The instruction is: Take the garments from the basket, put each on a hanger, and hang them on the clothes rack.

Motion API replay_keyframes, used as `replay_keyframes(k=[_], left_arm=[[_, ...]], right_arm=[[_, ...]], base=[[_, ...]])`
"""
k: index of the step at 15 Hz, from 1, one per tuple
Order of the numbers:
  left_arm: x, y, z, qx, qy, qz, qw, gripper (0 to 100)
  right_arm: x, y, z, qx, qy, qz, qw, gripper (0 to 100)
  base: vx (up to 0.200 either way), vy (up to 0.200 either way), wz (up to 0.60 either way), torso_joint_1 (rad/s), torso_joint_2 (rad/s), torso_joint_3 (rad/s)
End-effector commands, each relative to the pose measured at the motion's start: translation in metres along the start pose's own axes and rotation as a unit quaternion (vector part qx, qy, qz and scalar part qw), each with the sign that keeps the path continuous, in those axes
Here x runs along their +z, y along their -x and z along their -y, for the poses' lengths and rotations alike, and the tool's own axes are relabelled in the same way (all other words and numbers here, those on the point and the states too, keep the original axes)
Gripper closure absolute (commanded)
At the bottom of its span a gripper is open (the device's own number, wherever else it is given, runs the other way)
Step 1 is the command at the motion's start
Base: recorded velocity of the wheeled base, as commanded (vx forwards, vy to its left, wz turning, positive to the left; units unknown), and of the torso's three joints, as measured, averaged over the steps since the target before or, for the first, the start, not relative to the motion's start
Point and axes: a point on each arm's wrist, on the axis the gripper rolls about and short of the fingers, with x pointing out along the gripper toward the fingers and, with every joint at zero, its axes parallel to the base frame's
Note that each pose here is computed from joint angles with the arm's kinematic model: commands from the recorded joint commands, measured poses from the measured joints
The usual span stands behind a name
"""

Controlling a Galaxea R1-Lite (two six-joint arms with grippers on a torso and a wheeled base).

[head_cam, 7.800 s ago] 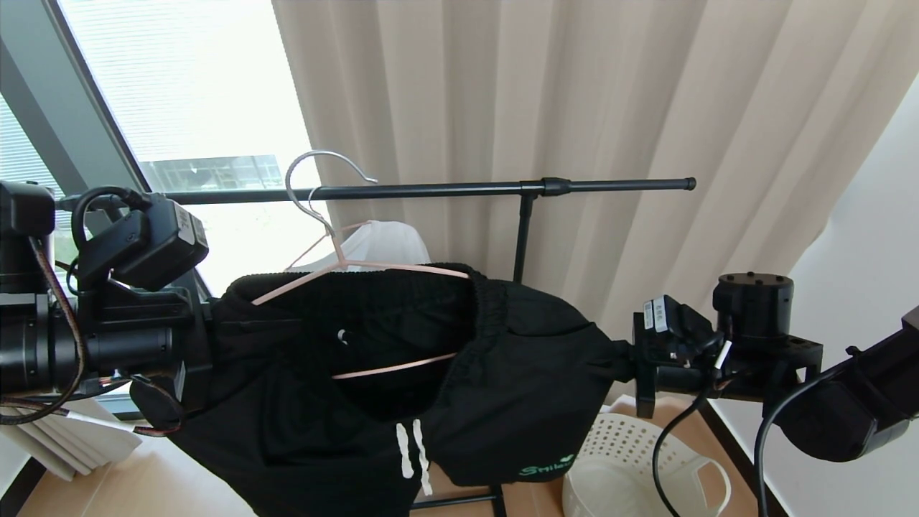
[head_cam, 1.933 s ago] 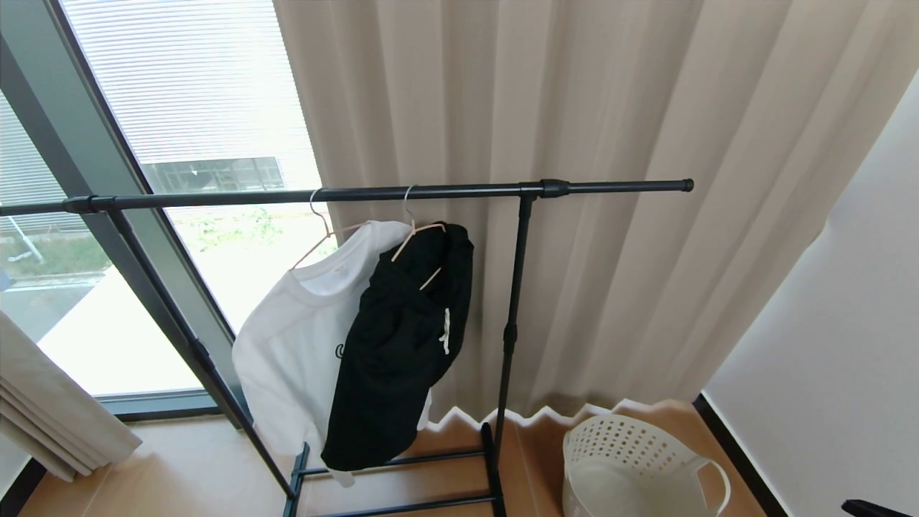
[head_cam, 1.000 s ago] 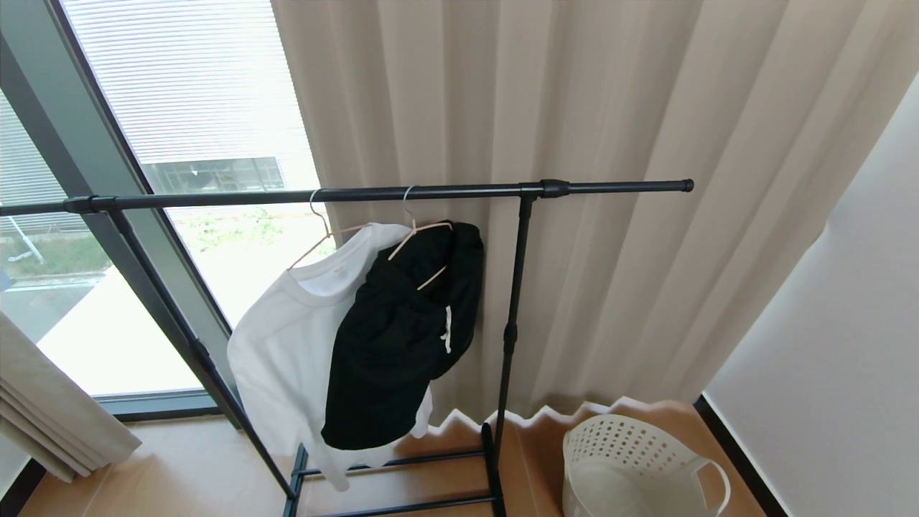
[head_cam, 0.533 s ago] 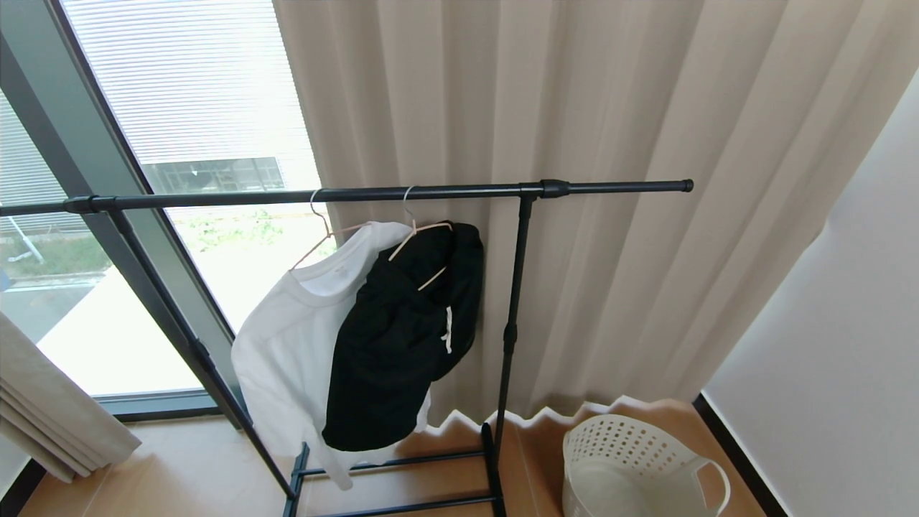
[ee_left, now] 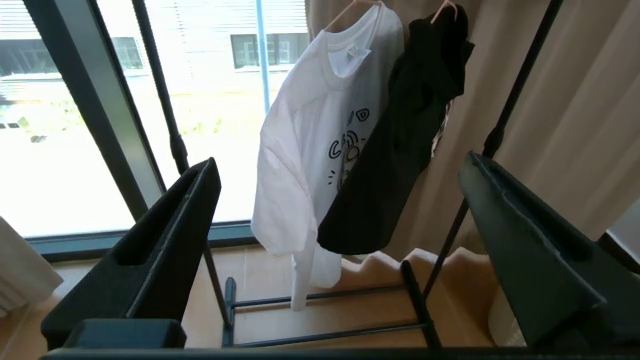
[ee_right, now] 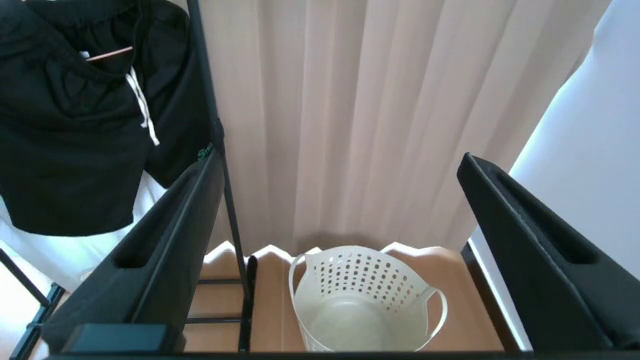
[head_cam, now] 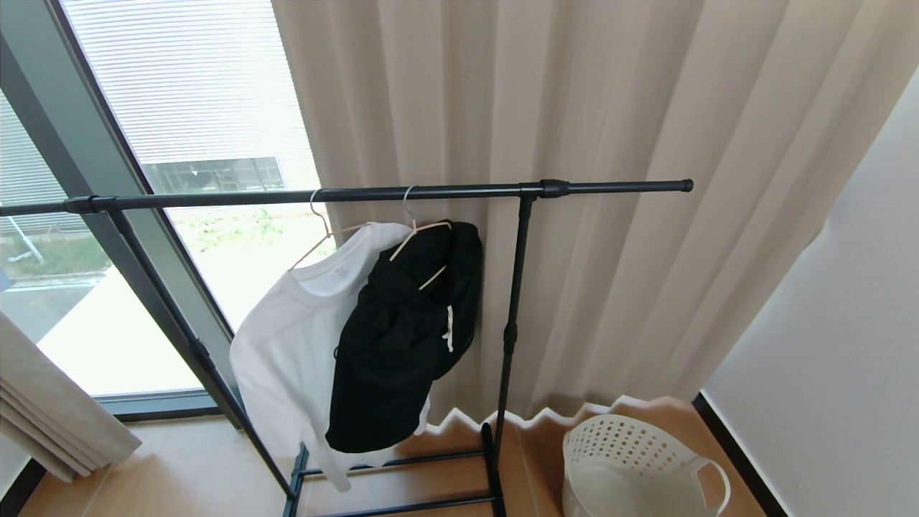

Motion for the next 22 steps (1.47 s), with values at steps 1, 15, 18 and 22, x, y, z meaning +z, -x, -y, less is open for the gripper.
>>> replay_keyframes(k=[1,15,18,22], left_arm=[[0.0001,-0.0002,0.0,0.0,0.0,-0.001,1.0,0],[0.0001,-0.0002,0.0,0.0,0.0,-0.001,1.0,0],[0.0001,-0.0002,0.0,0.0,0.0,-0.001,1.0,0],[0.0001,-0.0002,0.0,0.0,0.0,-0.001,1.0,0]], right_arm=[[0.0001,-0.0001,0.0,0.0,0.0,0.0,1.0,0],[0.0001,-0.0001,0.0,-0.001,0.0,0.0,1.0,0],[0.0001,-0.0001,0.0,-0.001,0.0,0.0,1.0,0],[0.0001,-0.0001,0.0,-0.001,0.0,0.0,1.0,0]], base=[[0.0,0.0,0.0,0.0,0.0,0.0],[0.0,0.0,0.0,0.0,0.0,0.0],[0.0,0.0,0.0,0.0,0.0,0.0],[0.0,0.0,0.0,0.0,0.0,0.0]])
